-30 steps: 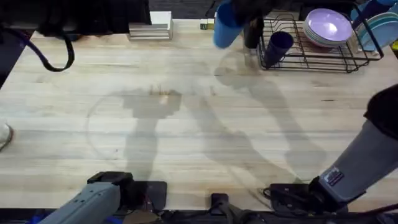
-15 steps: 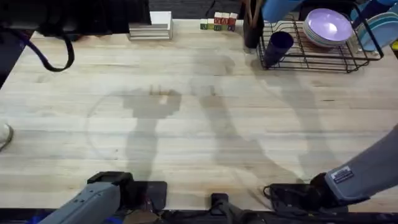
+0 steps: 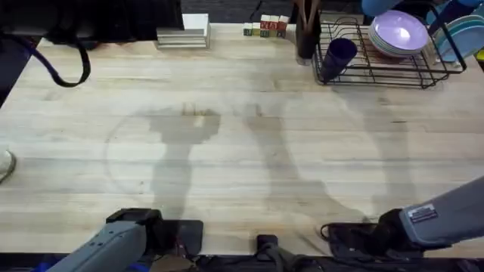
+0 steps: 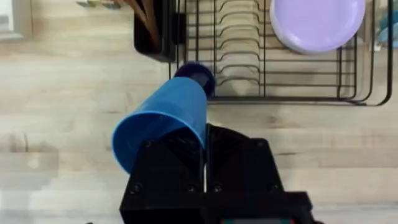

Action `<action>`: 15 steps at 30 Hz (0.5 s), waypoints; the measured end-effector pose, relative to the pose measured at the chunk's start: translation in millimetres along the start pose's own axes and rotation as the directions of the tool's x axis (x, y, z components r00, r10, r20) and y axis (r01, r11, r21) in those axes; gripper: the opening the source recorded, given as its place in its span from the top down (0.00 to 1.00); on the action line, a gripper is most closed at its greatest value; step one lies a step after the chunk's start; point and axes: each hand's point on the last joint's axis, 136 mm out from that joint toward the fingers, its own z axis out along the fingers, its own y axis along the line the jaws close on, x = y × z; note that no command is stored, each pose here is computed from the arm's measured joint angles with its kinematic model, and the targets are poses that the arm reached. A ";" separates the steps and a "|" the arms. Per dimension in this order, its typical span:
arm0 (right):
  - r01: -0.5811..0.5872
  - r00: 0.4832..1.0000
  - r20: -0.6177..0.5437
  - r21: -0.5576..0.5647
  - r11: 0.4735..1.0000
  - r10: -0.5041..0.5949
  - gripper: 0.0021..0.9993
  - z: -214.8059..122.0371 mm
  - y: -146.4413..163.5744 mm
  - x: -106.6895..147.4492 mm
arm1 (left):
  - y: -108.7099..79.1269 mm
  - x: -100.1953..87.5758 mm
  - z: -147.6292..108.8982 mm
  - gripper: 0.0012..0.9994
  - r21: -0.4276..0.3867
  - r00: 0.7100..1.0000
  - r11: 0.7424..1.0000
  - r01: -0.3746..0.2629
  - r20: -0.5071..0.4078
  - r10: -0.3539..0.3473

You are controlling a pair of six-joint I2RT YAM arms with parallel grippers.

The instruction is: Pick up the cup on the table and put them onto the rack.

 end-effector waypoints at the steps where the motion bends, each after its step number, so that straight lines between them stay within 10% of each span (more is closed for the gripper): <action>1: 0.000 1.000 -0.003 0.001 1.000 0.000 0.97 0.1 -0.2 1.5 | 0.0 0.0 0.0 0.01 0.000 1.000 1.000 0.000 0.000 0.000; 15: -0.040 0.995 -0.088 0.038 0.998 0.043 0.97 12.8 -22.4 38.2 | -0.1 -1.0 0.0 0.01 0.000 1.000 1.000 0.000 0.004 0.000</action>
